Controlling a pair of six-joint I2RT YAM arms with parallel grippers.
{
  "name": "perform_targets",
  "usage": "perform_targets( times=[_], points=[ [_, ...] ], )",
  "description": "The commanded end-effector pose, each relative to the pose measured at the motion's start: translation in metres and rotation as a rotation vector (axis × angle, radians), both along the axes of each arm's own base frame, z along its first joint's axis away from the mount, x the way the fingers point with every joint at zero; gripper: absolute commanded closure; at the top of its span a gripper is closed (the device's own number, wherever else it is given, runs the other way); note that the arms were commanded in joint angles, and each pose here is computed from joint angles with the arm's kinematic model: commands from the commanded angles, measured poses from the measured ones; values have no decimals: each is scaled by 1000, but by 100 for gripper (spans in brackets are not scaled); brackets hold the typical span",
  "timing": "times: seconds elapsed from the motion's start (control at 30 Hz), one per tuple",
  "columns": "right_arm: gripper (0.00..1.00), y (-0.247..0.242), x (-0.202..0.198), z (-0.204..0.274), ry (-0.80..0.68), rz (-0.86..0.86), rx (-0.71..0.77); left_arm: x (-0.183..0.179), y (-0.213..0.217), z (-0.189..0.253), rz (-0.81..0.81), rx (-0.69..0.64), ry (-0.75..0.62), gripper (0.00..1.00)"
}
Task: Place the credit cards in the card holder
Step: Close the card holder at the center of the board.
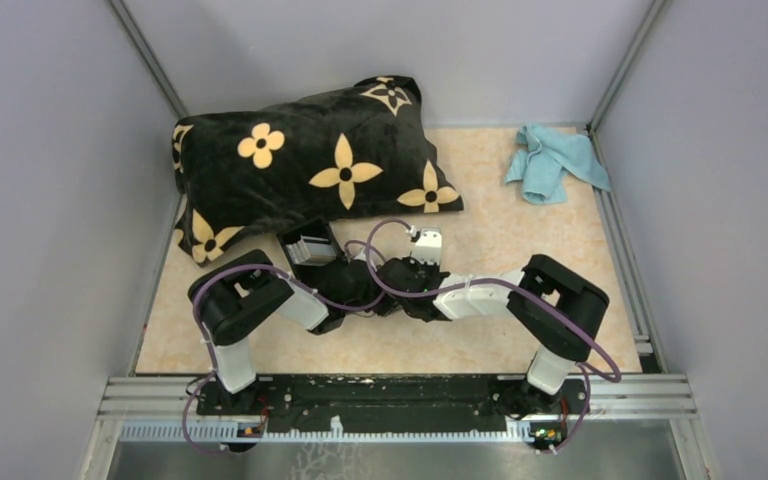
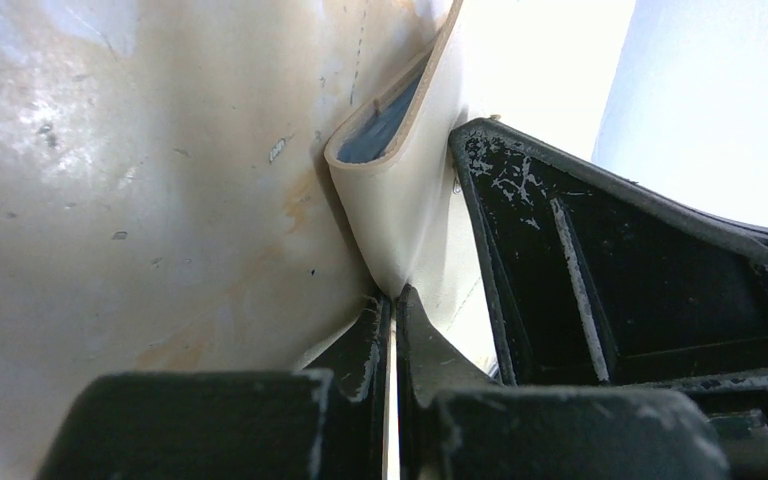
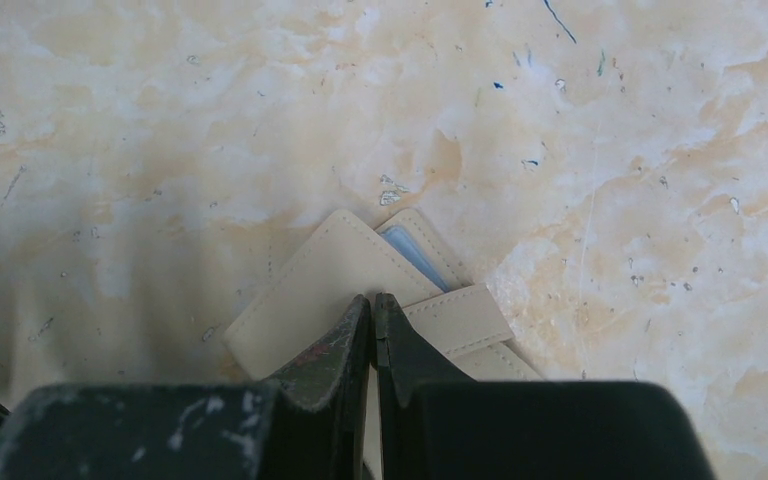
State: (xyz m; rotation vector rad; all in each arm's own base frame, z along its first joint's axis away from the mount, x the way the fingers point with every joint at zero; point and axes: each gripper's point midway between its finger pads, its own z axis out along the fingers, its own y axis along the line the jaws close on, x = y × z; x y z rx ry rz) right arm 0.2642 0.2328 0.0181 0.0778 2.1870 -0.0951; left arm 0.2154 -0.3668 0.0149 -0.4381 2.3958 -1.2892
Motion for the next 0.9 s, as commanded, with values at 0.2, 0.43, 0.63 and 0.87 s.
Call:
perform_targets(
  times=[0.2,0.43,0.63,0.87],
  points=[
    [94,-70,-147,-101,505,154,-345,-26,27,-58,-60,240,92,100],
    [94,-72,-147,-95,483,131,-324,-26,27,-56,-59,238,92,100],
    [93,-41,-129,-59,378,161,-187,-28,29,-56,-59,236,92,100],
    [87,-24,-106,-11,280,174,-120,-30,30,-52,-66,231,80,100]
  ],
)
